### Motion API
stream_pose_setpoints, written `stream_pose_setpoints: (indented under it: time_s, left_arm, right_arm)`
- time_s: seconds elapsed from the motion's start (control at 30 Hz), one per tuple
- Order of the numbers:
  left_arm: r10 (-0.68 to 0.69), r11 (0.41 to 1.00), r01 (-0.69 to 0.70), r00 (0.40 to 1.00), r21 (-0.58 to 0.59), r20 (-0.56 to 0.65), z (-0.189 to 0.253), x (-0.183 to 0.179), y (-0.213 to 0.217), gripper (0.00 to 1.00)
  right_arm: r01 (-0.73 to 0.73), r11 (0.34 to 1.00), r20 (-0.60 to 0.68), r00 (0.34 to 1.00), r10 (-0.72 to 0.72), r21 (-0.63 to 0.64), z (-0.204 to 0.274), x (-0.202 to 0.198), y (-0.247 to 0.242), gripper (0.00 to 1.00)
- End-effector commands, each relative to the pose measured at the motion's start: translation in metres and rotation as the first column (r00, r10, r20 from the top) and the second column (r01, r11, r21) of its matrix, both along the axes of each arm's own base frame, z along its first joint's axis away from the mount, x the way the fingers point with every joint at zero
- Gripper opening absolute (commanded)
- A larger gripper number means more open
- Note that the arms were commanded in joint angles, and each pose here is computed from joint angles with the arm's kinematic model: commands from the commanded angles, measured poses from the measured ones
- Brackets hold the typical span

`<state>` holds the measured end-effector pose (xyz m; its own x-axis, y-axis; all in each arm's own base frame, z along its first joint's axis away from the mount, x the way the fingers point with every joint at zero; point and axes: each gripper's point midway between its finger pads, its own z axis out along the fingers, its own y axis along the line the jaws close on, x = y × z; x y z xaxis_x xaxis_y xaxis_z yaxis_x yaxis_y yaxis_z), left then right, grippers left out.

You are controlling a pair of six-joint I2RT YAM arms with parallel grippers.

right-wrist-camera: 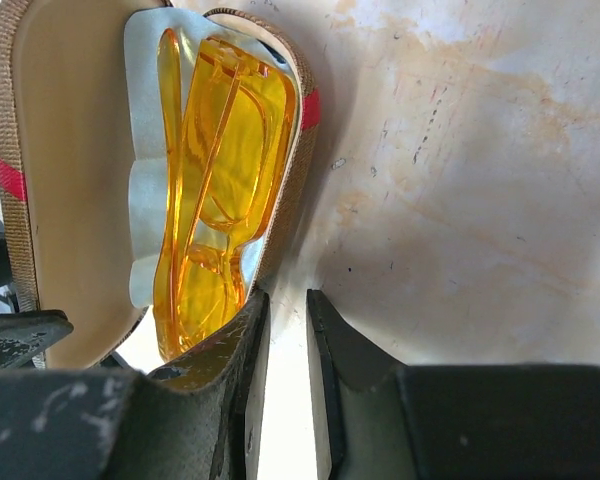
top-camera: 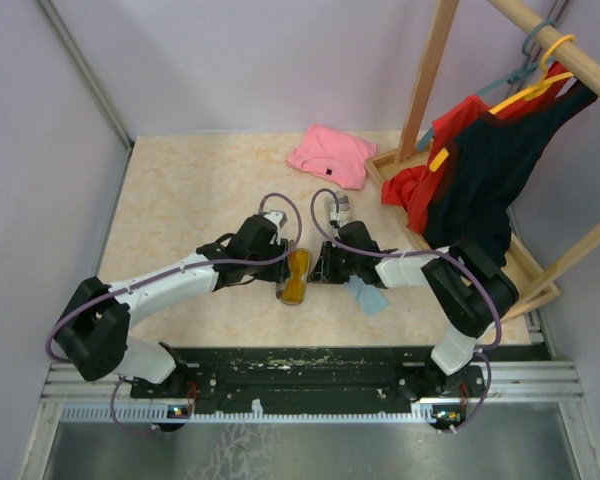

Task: Organize the sunglasses
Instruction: Close the sunglasses case at the center of the board.

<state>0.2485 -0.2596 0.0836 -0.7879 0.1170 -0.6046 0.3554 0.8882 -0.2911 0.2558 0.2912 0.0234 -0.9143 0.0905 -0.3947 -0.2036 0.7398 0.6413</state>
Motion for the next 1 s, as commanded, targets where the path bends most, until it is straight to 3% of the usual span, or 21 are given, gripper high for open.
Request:
stream_pose_setpoints:
  time_s: [0.0,0.57,0.83,0.97]
  left_arm:
    - [-0.025,0.998,0.026,0.999,-0.049,0.019,0.013,-0.002,-0.008,0.41]
    - [-0.035,0.993,0.039,0.999,-0.108,0.042,0.025,0.001,-0.019,0.47]
    - [-0.042,0.992,0.045,0.999,-0.115,0.031,0.02,0.0,-0.02,0.33]
    - [-0.049,0.991,0.052,0.998,-0.119,0.025,0.017,-0.001,-0.023,0.32]
  right_arm:
    - [-0.005,1.0,0.028,1.0,0.005,0.027,0.009,0.007,0.01,0.22]
    - [-0.01,1.0,0.039,0.999,0.009,0.019,0.01,0.01,0.011,0.2]
    - [-0.01,1.0,0.041,0.999,0.009,0.011,0.008,0.01,0.01,0.2]
    - [-0.011,1.0,0.04,0.999,0.01,0.01,0.008,0.01,0.009,0.2]
